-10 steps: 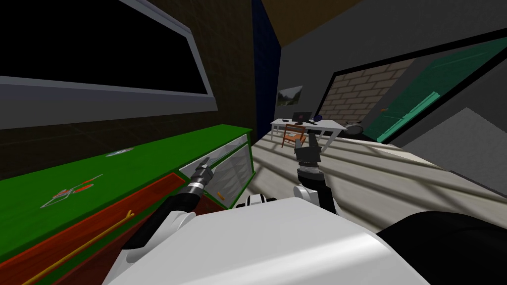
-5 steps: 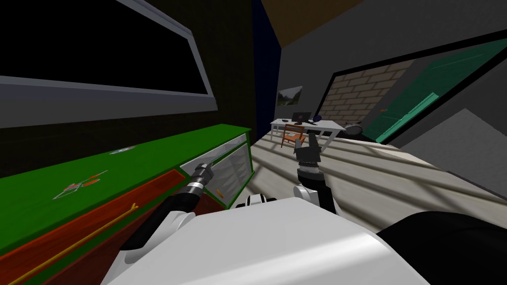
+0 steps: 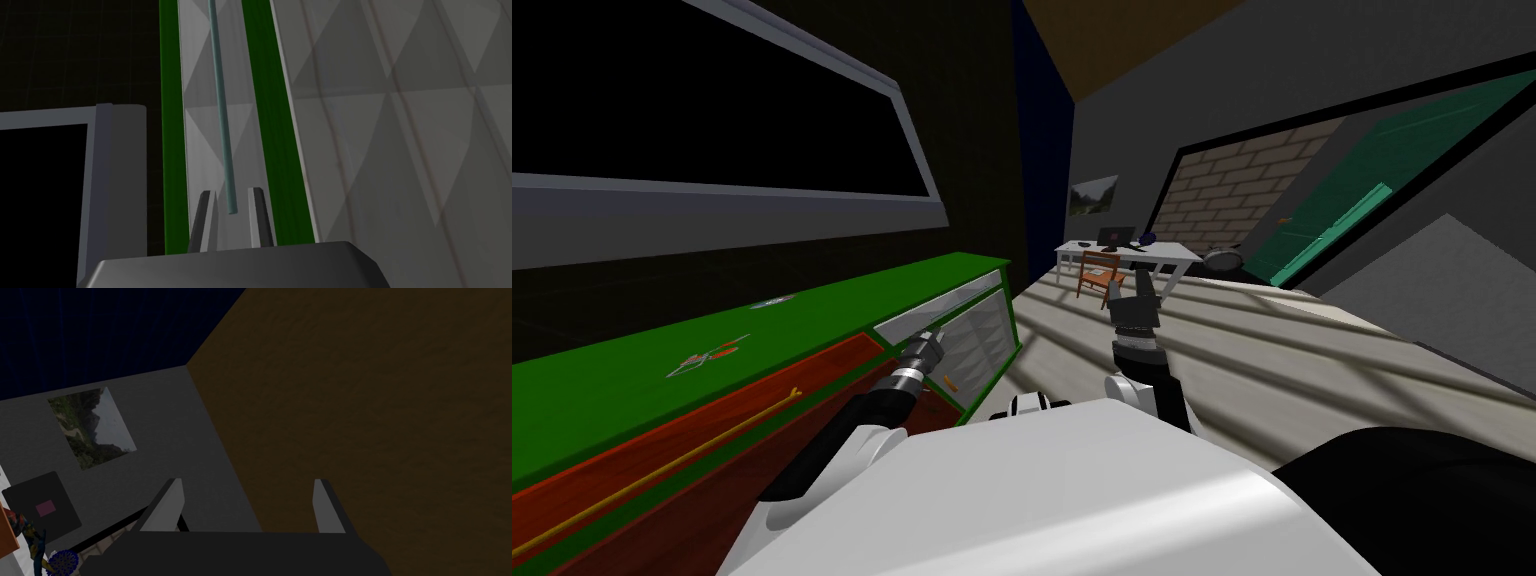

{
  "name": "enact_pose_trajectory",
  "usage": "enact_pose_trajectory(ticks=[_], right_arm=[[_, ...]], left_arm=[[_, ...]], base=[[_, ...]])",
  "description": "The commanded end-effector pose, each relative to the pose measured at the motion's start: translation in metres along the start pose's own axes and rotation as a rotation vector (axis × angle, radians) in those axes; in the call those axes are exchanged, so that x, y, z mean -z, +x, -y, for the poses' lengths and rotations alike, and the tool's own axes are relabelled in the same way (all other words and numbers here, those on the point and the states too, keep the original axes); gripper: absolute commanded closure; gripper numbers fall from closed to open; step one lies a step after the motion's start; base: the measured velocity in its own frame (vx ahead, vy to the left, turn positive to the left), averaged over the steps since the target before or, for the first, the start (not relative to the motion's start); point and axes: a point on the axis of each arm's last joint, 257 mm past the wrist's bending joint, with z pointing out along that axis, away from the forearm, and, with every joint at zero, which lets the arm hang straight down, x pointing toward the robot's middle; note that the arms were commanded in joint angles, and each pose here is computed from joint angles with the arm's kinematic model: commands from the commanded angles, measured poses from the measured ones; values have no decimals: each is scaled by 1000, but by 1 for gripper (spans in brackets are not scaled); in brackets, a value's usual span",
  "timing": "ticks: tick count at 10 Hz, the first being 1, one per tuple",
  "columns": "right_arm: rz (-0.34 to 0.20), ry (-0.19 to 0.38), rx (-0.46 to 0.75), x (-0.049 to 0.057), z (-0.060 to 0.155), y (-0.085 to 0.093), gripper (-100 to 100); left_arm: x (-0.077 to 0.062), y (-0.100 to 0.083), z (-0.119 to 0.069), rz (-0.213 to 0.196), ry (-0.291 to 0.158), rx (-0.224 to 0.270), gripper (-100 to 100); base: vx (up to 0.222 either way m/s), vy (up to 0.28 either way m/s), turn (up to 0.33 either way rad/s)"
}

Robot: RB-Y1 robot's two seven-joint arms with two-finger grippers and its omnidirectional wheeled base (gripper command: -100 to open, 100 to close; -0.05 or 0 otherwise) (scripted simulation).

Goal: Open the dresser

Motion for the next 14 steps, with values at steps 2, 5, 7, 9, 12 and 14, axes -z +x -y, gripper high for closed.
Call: enact_pose_trajectory(ticks=[2,5,7,9,12,14], right_arm=[[0,0,0,0,0,0,0],[0,0,0,0,0,0,0],[0,0,0,0,0,0,0],[0,0,0,0,0,0,0],[0,0,0,0,0,0,0],[0,0,0,0,0,0,0]], left_arm=[[-7,-7,-32,14,-62,8,-100],[-14,-13,-55,27,-100,14,-100],[-18,-15,-59,30,-98,15,-100],[-17,-15,-51,28,-85,13,-100],[-9,-8,-20,14,-30,4,-100],[-6,-4,-4,7,0,0,-100]], base=[[10,17,-1],[28,28,-4],[30,42,-6],[94,99,-16],[66,88,-8],[11,13,1]])
